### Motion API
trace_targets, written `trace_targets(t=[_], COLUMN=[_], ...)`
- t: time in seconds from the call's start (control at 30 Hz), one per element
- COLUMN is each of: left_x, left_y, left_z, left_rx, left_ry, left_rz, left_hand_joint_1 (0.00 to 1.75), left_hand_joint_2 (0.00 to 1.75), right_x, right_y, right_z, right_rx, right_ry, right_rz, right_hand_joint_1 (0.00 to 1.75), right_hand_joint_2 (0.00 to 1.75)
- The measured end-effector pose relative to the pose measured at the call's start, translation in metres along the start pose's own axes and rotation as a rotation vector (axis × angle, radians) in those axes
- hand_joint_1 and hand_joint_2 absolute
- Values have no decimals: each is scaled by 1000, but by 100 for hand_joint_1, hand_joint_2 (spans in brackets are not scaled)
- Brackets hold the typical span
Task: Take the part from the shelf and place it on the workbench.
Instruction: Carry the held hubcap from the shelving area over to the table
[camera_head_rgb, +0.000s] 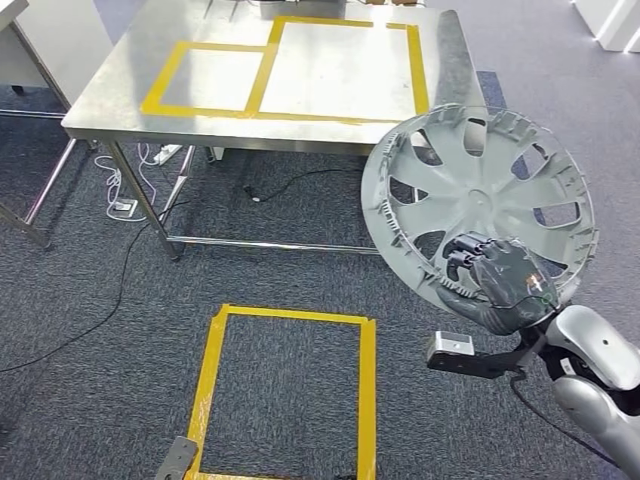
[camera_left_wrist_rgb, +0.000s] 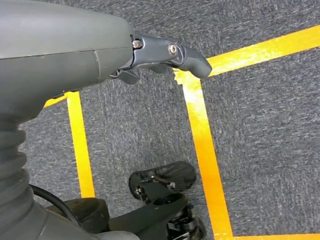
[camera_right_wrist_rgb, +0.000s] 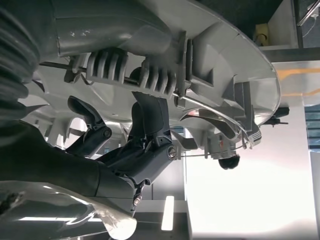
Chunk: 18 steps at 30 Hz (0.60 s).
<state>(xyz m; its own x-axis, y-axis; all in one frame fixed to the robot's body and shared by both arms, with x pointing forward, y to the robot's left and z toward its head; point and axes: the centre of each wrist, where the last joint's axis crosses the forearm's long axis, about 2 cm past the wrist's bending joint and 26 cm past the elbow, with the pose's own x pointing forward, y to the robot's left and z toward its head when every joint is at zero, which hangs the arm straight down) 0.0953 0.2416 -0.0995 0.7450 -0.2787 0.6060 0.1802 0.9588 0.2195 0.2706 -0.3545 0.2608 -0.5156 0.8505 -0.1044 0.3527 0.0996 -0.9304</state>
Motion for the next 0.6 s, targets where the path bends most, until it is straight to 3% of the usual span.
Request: trace_targets(t=[0.6], left_x=[-2], left_y=[1], left_z=[1], left_rx=[-8], left_ry=[-1], left_rz=[-4], left_hand_joint_1=[0], left_hand_joint_2=[175], right_x=[-2], right_y=[-2], right_z=[0], right_rx=[-4], right_ry=[-5], right_rz=[6], right_hand_joint_1=[175], right_hand_joint_2=[175])
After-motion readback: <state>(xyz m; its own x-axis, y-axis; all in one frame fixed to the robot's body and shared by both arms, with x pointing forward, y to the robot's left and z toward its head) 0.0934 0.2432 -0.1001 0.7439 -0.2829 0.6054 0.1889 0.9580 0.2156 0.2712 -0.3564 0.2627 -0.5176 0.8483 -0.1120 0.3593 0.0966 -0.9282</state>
